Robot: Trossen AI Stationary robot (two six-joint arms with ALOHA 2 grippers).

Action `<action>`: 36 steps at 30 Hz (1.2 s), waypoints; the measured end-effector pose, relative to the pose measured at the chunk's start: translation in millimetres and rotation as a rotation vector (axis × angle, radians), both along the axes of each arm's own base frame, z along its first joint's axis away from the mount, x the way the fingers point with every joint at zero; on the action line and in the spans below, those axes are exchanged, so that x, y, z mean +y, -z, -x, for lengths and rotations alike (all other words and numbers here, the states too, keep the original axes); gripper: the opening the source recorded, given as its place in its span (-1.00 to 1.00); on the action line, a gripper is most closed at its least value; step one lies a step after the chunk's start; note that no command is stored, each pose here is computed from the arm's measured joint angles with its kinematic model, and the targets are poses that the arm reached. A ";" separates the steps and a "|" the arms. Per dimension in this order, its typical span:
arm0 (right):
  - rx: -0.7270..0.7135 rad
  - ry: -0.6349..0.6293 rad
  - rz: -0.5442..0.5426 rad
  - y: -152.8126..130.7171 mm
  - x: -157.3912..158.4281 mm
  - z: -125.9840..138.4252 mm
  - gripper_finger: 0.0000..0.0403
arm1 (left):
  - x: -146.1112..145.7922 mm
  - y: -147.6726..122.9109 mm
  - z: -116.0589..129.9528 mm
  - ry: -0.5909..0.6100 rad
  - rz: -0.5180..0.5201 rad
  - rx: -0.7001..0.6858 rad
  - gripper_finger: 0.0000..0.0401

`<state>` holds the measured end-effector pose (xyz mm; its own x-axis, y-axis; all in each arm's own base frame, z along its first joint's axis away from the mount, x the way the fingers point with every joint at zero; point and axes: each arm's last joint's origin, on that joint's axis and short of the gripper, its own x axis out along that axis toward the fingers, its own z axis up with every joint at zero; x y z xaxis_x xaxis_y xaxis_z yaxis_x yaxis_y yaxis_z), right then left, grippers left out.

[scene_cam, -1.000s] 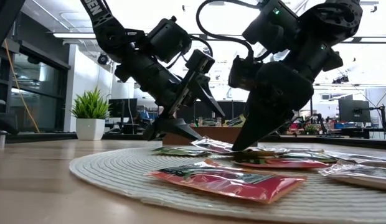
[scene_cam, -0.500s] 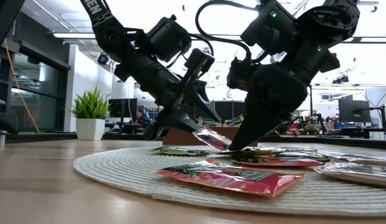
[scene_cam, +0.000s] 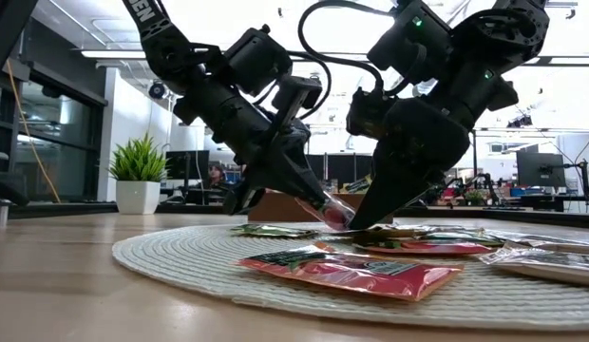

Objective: Pick & Place Tea
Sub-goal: Put the orange tea bag into the left section of the wooden organizer

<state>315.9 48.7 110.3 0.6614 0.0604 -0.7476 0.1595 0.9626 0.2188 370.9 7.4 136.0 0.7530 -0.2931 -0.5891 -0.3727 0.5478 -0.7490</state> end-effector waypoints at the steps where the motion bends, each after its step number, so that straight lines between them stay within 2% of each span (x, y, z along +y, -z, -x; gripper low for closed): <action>1: -0.002 -0.002 -0.003 -0.5 0.0 0.0 -1.00 | 0.0 0.0 0.0 0.006 -0.008 -0.003 -0.99; 6: -0.021 -0.016 -0.021 -10.1 0.3 1.8 -0.97 | 0.2 -0.1 0.0 0.032 -0.046 -0.018 -0.99; 16: -0.159 -0.040 -0.020 -58.4 -2.7 10.8 -0.94 | 0.3 -2.6 -2.0 0.094 -0.129 -0.063 -1.00; 23: -0.197 0.014 -0.020 -94.4 -18.8 30.2 -0.94 | 1.0 -21.4 -15.8 0.172 -0.239 -0.130 -1.00; 26: -0.197 0.041 -0.018 -107.9 -27.2 41.5 -0.94 | 1.5 -32.3 -21.9 0.244 -0.315 -0.099 -1.00; 30: -0.205 0.076 -0.016 -123.0 -37.3 55.7 -0.94 | 3.1 -51.5 -26.9 0.349 -0.451 0.007 -1.00; 36: -0.211 0.114 -0.012 -130.1 -47.7 62.7 -0.94 | 5.9 -91.0 -34.1 0.467 -0.635 0.068 -1.00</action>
